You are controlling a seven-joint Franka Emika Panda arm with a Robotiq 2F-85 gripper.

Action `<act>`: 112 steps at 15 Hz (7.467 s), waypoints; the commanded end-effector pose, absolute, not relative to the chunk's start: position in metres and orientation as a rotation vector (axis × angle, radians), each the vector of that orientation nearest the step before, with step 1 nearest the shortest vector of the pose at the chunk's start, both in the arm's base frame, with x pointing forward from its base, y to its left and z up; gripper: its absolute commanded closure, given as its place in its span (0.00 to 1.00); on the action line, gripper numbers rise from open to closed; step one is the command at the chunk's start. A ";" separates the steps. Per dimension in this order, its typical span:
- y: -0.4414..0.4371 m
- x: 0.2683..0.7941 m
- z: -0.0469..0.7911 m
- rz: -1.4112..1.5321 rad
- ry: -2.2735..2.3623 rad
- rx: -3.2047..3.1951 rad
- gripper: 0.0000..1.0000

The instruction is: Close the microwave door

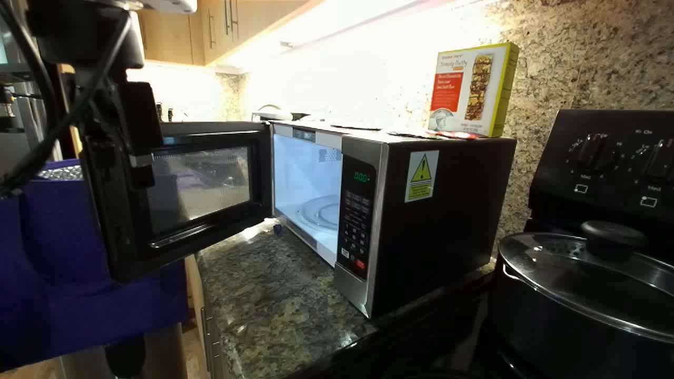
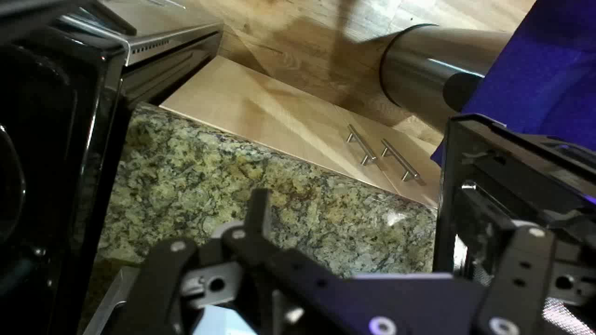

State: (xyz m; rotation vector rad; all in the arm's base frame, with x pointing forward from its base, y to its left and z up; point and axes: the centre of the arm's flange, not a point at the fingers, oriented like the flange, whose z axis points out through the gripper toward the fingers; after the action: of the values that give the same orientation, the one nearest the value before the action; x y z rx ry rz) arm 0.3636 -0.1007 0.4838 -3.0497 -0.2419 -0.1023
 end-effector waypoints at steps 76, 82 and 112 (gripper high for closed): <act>0.038 0.469 0.493 0.514 -1.199 -2.968 0.00; 0.023 0.480 0.484 0.497 -0.725 -3.052 0.00; 0.005 0.514 0.497 -0.033 0.428 -3.192 0.00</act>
State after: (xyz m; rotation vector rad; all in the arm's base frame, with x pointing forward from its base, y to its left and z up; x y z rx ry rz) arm 0.5042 0.0087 0.4976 -3.2350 0.3158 0.0829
